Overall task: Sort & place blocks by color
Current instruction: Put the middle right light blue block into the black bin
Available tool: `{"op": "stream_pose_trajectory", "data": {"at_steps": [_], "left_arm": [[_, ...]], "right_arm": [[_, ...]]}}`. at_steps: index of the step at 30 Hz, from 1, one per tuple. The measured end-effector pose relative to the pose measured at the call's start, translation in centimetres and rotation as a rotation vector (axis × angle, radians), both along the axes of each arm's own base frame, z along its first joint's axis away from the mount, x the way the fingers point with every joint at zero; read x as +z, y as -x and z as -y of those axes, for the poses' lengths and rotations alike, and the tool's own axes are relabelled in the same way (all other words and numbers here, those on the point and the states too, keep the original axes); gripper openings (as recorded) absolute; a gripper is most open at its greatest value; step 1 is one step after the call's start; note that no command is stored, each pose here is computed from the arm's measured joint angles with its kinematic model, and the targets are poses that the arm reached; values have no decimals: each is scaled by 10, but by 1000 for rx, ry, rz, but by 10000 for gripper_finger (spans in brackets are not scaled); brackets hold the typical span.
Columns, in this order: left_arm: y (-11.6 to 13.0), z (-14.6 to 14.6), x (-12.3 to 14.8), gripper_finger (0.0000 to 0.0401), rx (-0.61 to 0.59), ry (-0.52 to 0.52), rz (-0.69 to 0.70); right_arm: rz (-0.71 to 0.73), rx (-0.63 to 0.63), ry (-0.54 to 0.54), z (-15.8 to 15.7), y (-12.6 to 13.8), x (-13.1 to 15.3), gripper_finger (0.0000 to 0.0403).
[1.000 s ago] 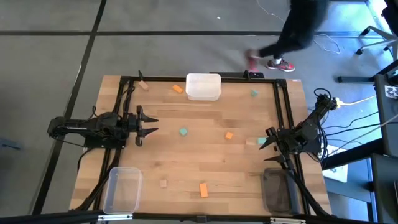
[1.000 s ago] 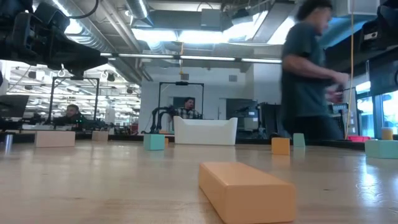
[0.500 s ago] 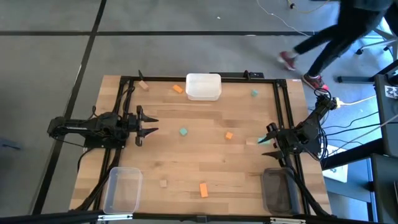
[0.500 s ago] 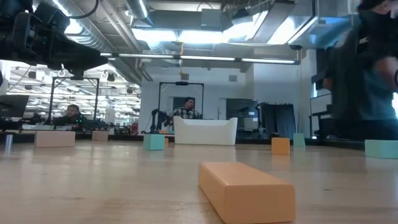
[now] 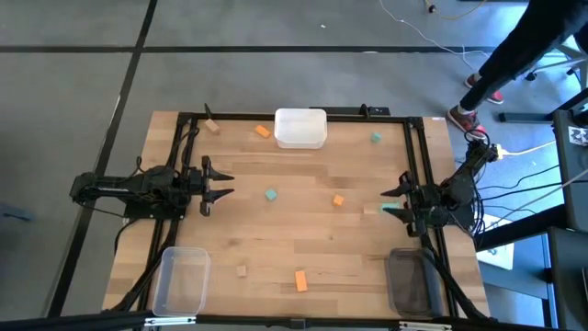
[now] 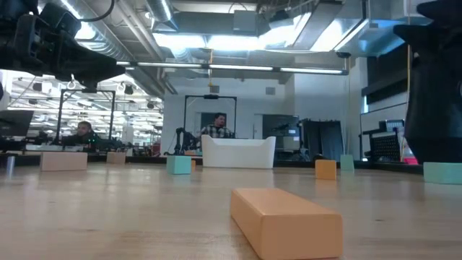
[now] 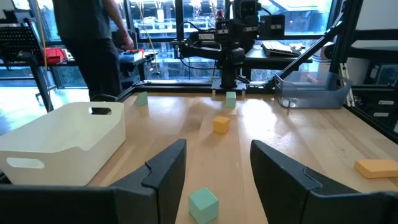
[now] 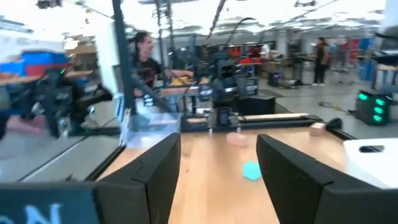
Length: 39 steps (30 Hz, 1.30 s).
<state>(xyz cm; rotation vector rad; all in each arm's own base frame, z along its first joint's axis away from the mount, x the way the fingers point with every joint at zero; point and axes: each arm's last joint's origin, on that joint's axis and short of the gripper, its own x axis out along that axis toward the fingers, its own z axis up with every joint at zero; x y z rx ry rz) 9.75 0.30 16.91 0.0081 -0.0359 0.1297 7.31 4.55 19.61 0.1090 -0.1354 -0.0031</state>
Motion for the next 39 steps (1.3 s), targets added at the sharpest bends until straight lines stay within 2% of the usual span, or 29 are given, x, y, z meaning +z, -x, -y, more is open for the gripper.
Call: {"op": "stream_pose_trajectory", "data": {"at_steps": [9, 15, 19, 22, 26, 33, 39], "left_arm": [[0, 0, 3, 172, 15, 2, 32], [2, -1, 13, 172, 25, 34, 66], [8, -1, 25, 172, 28, 87, -18], [12, -1, 44, 172, 28, 93, -42], [13, -2, 69, 172, 74, 80, -100], [1, -3, 102, 172, 115, 65, -251], [-11, -3, 112, 172, 118, 73, -294]], "right_arm": [[-127, -60, -55, 13, 11, 41, 209], [-318, -110, -1, 16, 13, 66, 209], [-438, -127, -43, 10, 7, 81, 209], [-540, -132, -75, 3, -2, 92, 209], [-751, -96, -119, -6, -13, 106, 209], [-1269, -42, -154, -20, -29, 105, 209], [-1502, -110, -96, -23, -46, 89, 209]]}}
